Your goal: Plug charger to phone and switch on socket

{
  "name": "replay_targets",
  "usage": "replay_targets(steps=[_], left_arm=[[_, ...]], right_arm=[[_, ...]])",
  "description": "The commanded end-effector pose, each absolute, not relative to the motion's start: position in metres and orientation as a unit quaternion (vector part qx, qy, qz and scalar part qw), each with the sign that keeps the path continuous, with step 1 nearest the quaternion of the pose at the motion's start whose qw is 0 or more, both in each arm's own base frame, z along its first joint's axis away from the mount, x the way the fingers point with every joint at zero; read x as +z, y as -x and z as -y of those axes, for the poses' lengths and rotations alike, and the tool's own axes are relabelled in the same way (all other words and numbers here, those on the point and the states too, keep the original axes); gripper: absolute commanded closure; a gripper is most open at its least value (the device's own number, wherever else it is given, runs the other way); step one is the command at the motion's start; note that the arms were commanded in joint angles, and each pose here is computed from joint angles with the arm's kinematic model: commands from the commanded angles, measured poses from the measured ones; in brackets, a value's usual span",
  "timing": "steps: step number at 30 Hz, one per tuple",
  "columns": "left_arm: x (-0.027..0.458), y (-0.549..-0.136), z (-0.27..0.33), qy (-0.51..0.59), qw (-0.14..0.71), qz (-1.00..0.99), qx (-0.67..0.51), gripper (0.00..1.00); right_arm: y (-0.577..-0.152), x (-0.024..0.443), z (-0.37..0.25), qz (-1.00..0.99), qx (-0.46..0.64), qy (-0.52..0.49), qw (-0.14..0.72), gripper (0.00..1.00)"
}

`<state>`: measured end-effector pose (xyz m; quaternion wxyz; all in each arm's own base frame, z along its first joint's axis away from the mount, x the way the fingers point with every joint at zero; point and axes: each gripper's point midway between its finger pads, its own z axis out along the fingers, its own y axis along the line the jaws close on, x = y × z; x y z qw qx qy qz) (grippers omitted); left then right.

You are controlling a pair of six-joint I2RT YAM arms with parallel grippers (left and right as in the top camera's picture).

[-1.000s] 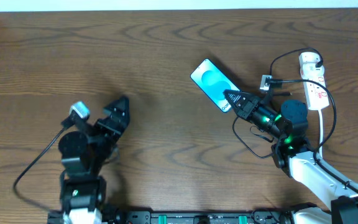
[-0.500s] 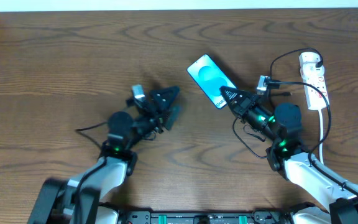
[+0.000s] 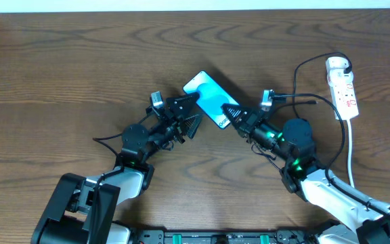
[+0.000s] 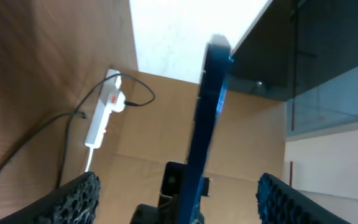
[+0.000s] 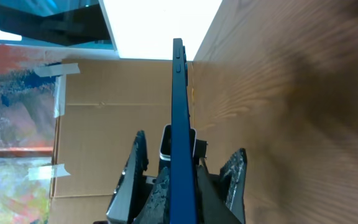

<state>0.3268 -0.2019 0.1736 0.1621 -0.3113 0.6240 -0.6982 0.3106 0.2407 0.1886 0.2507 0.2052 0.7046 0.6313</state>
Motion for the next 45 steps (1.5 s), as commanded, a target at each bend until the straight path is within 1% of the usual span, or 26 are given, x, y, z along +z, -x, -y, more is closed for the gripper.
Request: replay_targets(steps=[1, 3, 6, 8, 13, 20, 24, 30, 33, 42, 43, 45], left_arm=[[0.183, -0.325, 0.210, 0.297, 0.157, -0.620, -0.709, 0.21], [0.183, -0.324, 0.211, 0.297, 0.157, -0.620, -0.709, 0.27], [0.185, -0.324, 0.212, 0.295, 0.161, -0.617, -0.711, 0.38], [0.187, -0.324, 0.212, 0.293, 0.163, -0.616, -0.713, 0.43], [0.187, -0.326, 0.210, 0.289, 0.176, -0.617, -0.710, 0.48], [0.187, -0.328, 0.209, 0.291, 0.182, -0.616, -0.709, 0.60], [0.187, -0.330, 0.207, 0.297, 0.188, -0.613, -0.708, 0.64], [0.188, -0.333, 0.204, 0.304, 0.196, -0.609, -0.706, 0.65], [0.188, -0.334, 0.203, 0.308, 0.199, -0.607, -0.705, 0.68], [0.188, -0.336, 0.202, 0.312, 0.204, -0.605, -0.704, 0.70], [0.188, -0.336, 0.202, 0.312, 0.204, -0.605, -0.704, 0.71], [0.187, -0.336, 0.202, 0.312, 0.204, -0.605, -0.704, 0.76]], right_arm=[[-0.309, 0.200, -0.244, -0.694, 0.641, -0.204, 0.257, 0.99], [-0.307, 0.200, -0.247, -0.695, 0.642, -0.201, 0.254, 0.99], [-0.304, 0.195, -0.249, -0.701, 0.637, -0.203, 0.247, 0.99], [-0.304, 0.189, -0.249, -0.708, 0.630, -0.210, 0.241, 0.99], [-0.301, 0.179, -0.251, -0.718, 0.624, -0.224, 0.215, 0.99], [-0.294, 0.176, -0.256, -0.722, 0.625, -0.222, 0.196, 0.99], [-0.292, 0.176, -0.258, -0.721, 0.630, -0.222, 0.184, 0.99], [-0.287, 0.177, -0.262, -0.722, 0.633, -0.220, 0.172, 0.99], [-0.284, 0.177, -0.265, -0.720, 0.637, -0.226, 0.158, 0.99], [-0.278, 0.177, -0.271, -0.722, 0.640, -0.219, 0.147, 0.99], [-0.278, 0.177, -0.271, -0.722, 0.640, -0.218, 0.147, 0.99], [-0.277, 0.177, -0.272, -0.722, 0.640, -0.218, 0.147, 0.99]])
